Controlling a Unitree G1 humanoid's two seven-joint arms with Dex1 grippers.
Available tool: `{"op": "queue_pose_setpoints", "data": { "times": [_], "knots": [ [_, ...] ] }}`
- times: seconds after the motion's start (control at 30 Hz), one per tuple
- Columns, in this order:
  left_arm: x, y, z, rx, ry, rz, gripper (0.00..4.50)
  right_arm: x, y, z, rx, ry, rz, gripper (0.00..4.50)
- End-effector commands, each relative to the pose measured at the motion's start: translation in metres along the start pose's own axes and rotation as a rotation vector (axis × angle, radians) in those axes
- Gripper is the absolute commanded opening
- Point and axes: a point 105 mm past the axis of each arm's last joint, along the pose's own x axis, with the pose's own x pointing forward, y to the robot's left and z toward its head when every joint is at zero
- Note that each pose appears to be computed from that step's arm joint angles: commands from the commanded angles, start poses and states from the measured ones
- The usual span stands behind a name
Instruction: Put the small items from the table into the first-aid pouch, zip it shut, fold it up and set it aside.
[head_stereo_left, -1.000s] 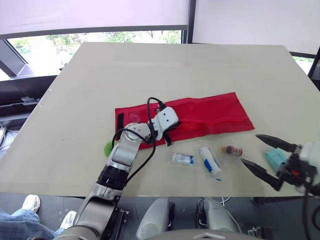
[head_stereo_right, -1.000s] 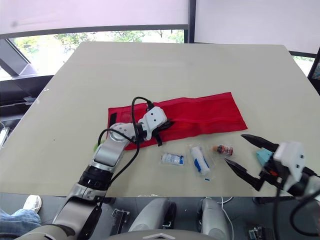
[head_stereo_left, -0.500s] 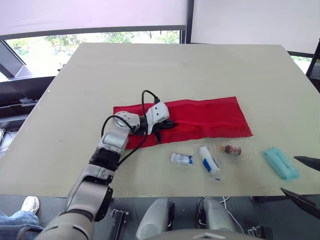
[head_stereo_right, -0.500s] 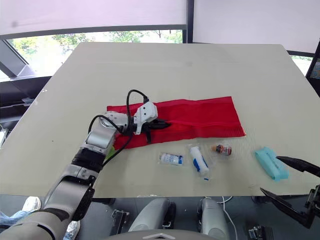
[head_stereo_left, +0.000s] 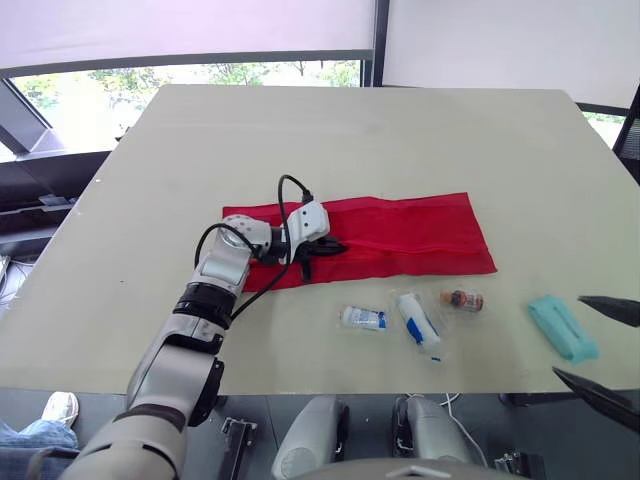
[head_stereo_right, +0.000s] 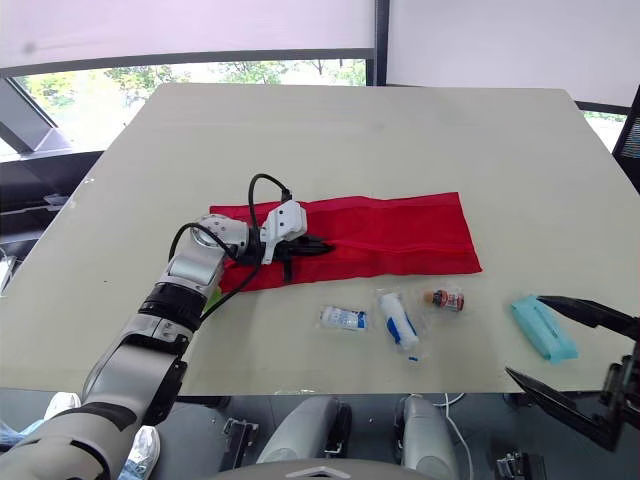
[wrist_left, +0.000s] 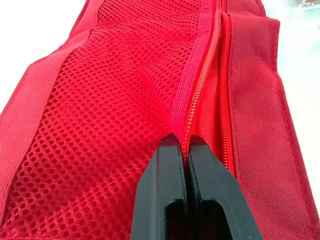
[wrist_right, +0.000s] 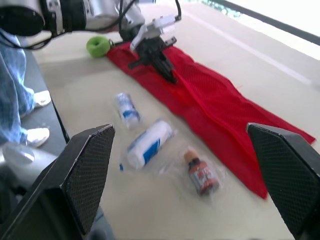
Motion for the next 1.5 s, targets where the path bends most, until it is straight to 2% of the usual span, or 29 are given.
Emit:
{"op": "queue_pose_setpoints", "data": {
  "times": [0.03, 0.13, 0.23, 0.5, 0.73, 0.87, 0.9, 0.97, 1.0, 1.07, 1.13, 1.2, 1.23, 1.33, 1.5],
  "knots": [
    [-0.003, 0.002, 0.015, 0.031, -0.047, 0.01, 0.05, 0.032, 0.011, -0.013, 0.023, 0.058, -0.001, 4.5],
    [-0.002, 0.001, 0.018, 0.041, -0.055, 0.007, 0.05, 0.052, 0.018, -0.022, 0.04, 0.08, -0.026, 4.5],
    [-0.001, 0.0, 0.02, 0.038, -0.047, 0.004, 0.05, 0.067, 0.03, -0.04, 0.104, 0.161, -0.05, 4.5],
    [0.003, 0.001, 0.025, 0.033, -0.053, 0.014, 0.05, 0.092, 0.028, -0.085, 0.179, 0.291, -0.201, 4.5],
    [0.007, 0.002, 0.03, 0.019, -0.076, 0.023, 0.05, 0.11, 0.05, -0.099, 0.212, 0.303, -0.125, 4.5],
    [0.007, 0.002, 0.03, 0.017, -0.078, 0.025, 0.05, 0.115, 0.05, -0.106, 0.202, 0.316, -0.135, 4.5],
    [0.007, 0.002, 0.03, 0.016, -0.078, 0.026, 0.0, 0.116, 0.049, -0.107, 0.21, 0.31, -0.143, 3.99],
    [0.007, 0.002, 0.03, 0.016, -0.078, 0.027, 0.0, 0.118, 0.048, -0.108, 0.221, 0.306, -0.154, 3.35],
    [0.007, 0.002, 0.029, 0.015, -0.077, 0.028, 0.0, 0.118, 0.047, -0.108, 0.217, 0.304, -0.159, 2.79],
    [0.006, 0.003, 0.029, 0.011, -0.078, 0.031, 0.0, 0.118, 0.045, -0.109, 0.212, 0.304, -0.164, 1.91],
    [0.006, 0.003, 0.028, 0.007, -0.078, 0.033, 0.0, 0.118, 0.044, -0.107, 0.206, 0.291, -0.171, 1.21],
    [0.005, 0.003, 0.028, 0.002, -0.078, 0.03, 0.0, 0.116, 0.041, -0.1, 0.204, 0.264, -0.178, 0.24],
    [0.005, 0.003, 0.028, -0.002, -0.08, 0.026, 0.0, 0.114, 0.042, -0.094, 0.2, 0.247, -0.163, 0.11],
    [0.005, 0.004, 0.028, -0.007, -0.081, 0.024, 0.0, 0.109, 0.045, -0.082, 0.199, 0.218, -0.115, 0.11],
    [0.008, 0.007, 0.034, -0.042, -0.116, 0.028, 0.0, 0.122, 0.041, -0.056, 0.248, 0.14, -0.068, 0.11]
  ]
}}
